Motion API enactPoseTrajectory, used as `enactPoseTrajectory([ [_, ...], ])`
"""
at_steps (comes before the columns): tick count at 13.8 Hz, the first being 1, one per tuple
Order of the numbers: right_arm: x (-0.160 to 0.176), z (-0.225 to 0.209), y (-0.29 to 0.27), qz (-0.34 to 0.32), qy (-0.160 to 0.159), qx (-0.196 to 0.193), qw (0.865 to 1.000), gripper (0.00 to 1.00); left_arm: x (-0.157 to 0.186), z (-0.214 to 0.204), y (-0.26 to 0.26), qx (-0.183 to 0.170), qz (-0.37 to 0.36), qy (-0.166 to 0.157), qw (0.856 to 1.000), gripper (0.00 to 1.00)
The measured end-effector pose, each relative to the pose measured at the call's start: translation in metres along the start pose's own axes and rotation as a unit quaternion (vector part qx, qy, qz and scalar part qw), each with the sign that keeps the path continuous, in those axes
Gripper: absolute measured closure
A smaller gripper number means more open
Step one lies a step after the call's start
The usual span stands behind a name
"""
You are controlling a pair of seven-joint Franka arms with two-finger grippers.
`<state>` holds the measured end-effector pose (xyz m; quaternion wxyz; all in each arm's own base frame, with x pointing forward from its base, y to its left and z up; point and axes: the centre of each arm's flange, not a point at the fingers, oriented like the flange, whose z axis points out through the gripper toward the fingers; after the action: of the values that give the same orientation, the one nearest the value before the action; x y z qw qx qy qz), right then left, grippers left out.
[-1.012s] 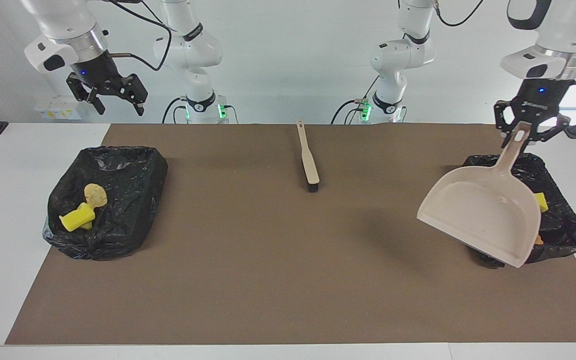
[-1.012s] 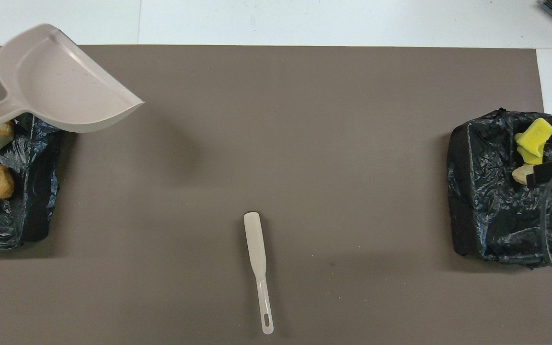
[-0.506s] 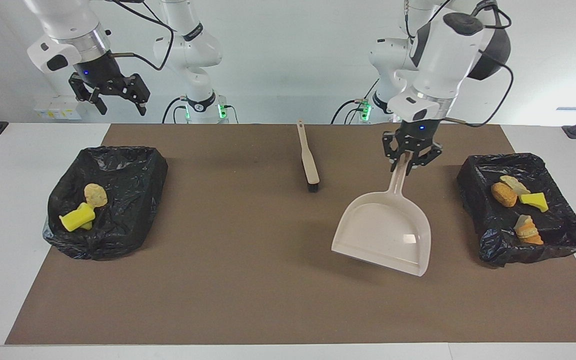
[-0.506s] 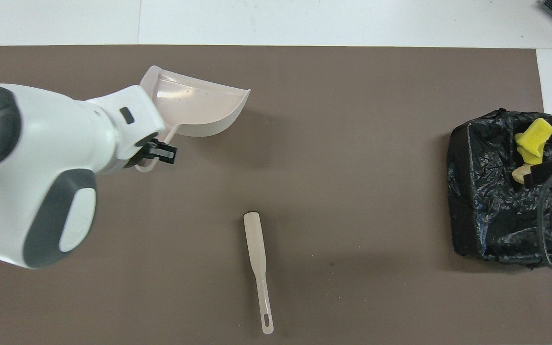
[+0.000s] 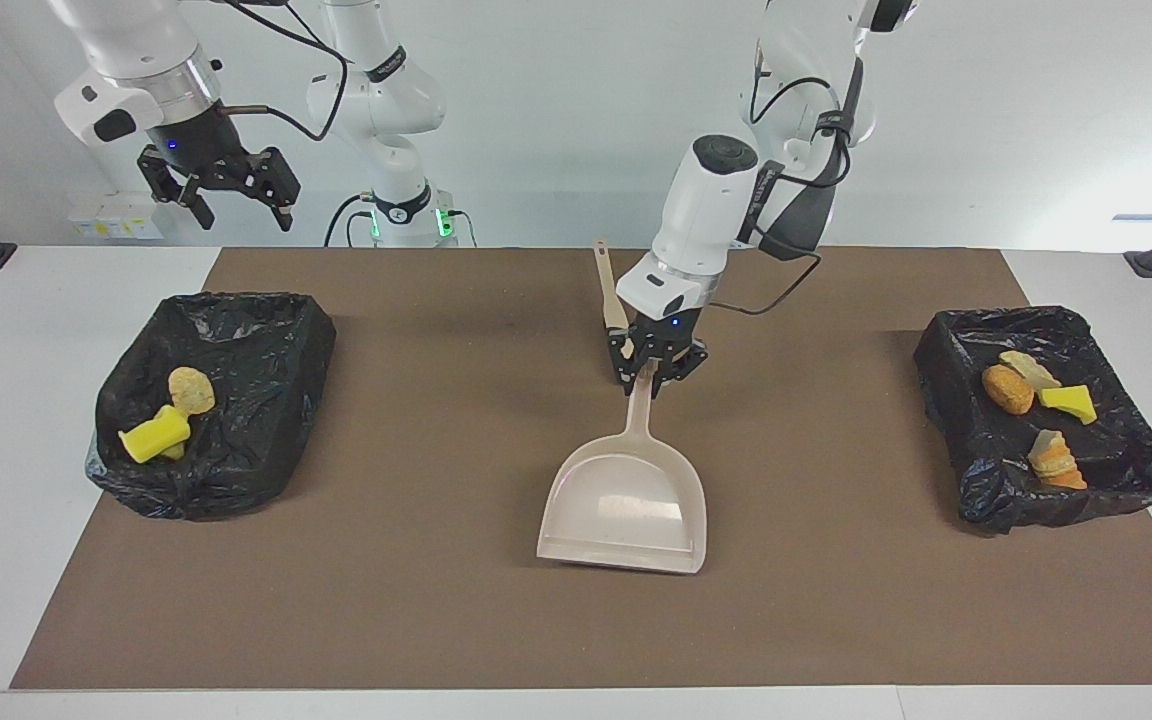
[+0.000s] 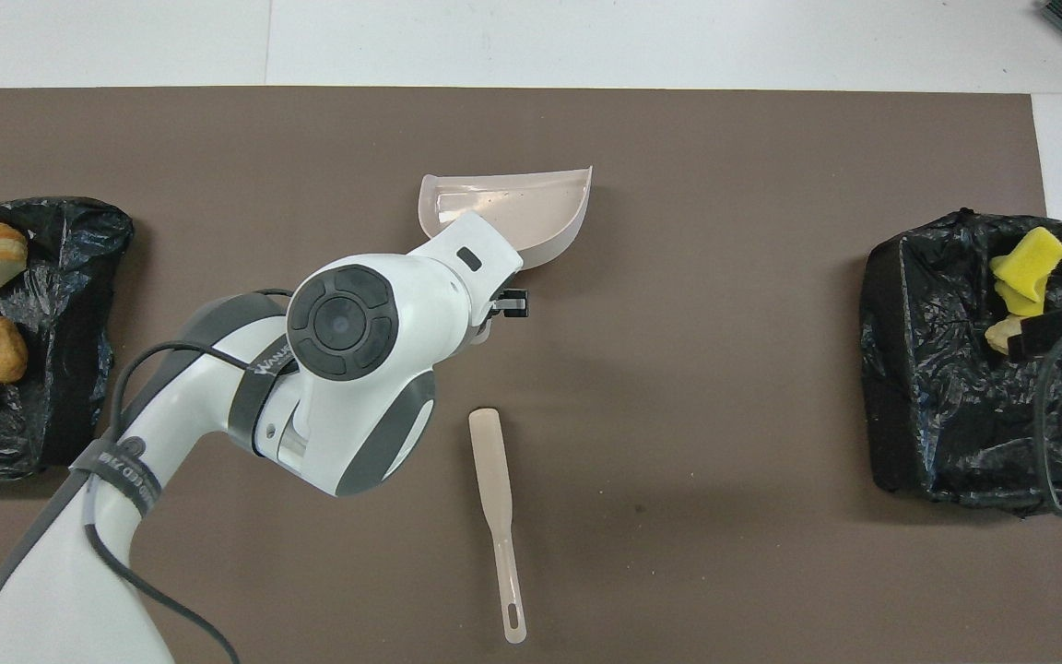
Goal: Sweep and dump trash in bin
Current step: 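Lift the empty dustpan and set it down beside the brush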
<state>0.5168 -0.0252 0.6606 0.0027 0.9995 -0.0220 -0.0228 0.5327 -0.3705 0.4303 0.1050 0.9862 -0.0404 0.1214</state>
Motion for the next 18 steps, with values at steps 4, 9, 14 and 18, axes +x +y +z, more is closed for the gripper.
enactPoseTrajectory([
  [4,0.000,0.000,0.000,0.000,0.000,0.000,1.000,0.00,-0.007,0.015,0.002,0.004,0.002,-0.011,1.000,0.67],
  [9,0.000,0.000,0.000,0.000,0.000,0.000,1.000,0.00,-0.020,0.032,-0.001,0.014,-0.025,-0.028,0.999,0.67],
  [14,0.000,0.000,0.000,0.000,0.000,0.000,1.000,0.00,-0.033,0.043,0.000,0.022,-0.064,-0.039,0.997,0.67],
  [18,0.000,0.000,0.000,0.000,0.000,0.000,1.000,0.00,-0.040,0.051,0.000,0.017,-0.068,-0.034,0.997,0.67],
])
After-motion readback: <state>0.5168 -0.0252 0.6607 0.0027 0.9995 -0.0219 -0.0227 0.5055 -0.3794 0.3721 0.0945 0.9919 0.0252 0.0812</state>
